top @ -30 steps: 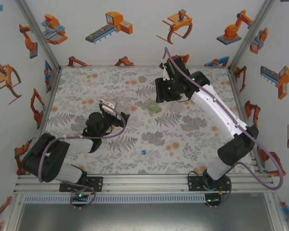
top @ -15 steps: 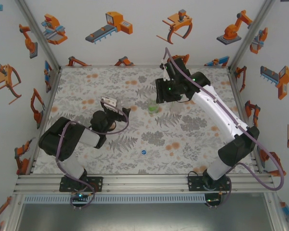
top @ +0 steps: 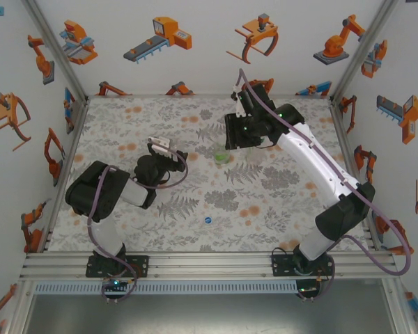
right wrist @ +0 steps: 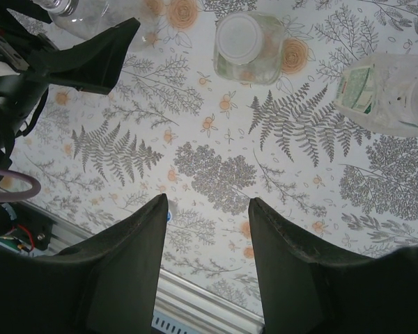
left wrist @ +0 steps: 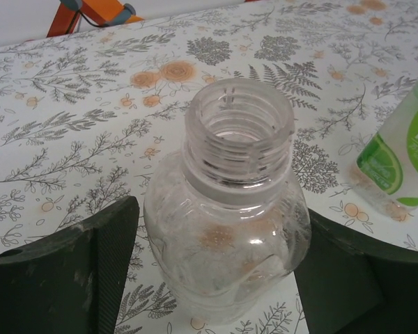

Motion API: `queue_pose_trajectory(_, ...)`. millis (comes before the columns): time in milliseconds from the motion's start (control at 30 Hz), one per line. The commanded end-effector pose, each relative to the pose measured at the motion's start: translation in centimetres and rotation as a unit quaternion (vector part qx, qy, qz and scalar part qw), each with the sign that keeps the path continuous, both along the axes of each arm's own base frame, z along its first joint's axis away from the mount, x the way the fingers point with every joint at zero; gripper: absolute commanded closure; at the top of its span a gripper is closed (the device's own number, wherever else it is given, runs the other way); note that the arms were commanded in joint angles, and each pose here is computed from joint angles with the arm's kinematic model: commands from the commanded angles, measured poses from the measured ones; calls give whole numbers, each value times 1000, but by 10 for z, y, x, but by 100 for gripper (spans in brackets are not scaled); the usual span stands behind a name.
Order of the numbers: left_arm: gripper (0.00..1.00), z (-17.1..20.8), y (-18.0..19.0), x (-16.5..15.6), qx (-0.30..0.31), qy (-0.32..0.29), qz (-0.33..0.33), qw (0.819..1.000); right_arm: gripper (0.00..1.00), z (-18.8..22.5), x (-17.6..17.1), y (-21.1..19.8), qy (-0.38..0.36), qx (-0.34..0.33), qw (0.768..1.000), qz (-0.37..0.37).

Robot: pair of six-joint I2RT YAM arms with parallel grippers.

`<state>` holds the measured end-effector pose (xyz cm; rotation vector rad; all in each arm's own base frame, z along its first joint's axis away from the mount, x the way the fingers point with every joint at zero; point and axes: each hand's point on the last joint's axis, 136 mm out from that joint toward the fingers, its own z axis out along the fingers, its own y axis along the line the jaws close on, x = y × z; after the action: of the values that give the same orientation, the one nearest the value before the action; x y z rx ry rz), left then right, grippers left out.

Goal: Screw on the bottle caps

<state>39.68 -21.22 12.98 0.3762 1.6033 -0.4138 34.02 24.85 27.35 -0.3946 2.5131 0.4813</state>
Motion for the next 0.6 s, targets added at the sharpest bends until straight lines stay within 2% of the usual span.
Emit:
queue_pose_trajectory(0, 24, 12, -3, 8, -25, -16, -7, 1000, 51, 10, -5, -2, -7, 11, 1000, -3)
queue_pose_trajectory(267, 26, 9, -6, 16, -30, -12, -22, 999, 51, 11, -7, -5, -9, 9, 1000, -4)
queue_pose_trajectory(567, 39, 10, -7, 18, -32, -12, -33, 999, 51, 12, -9, -7, -10, 6, 1000, -5)
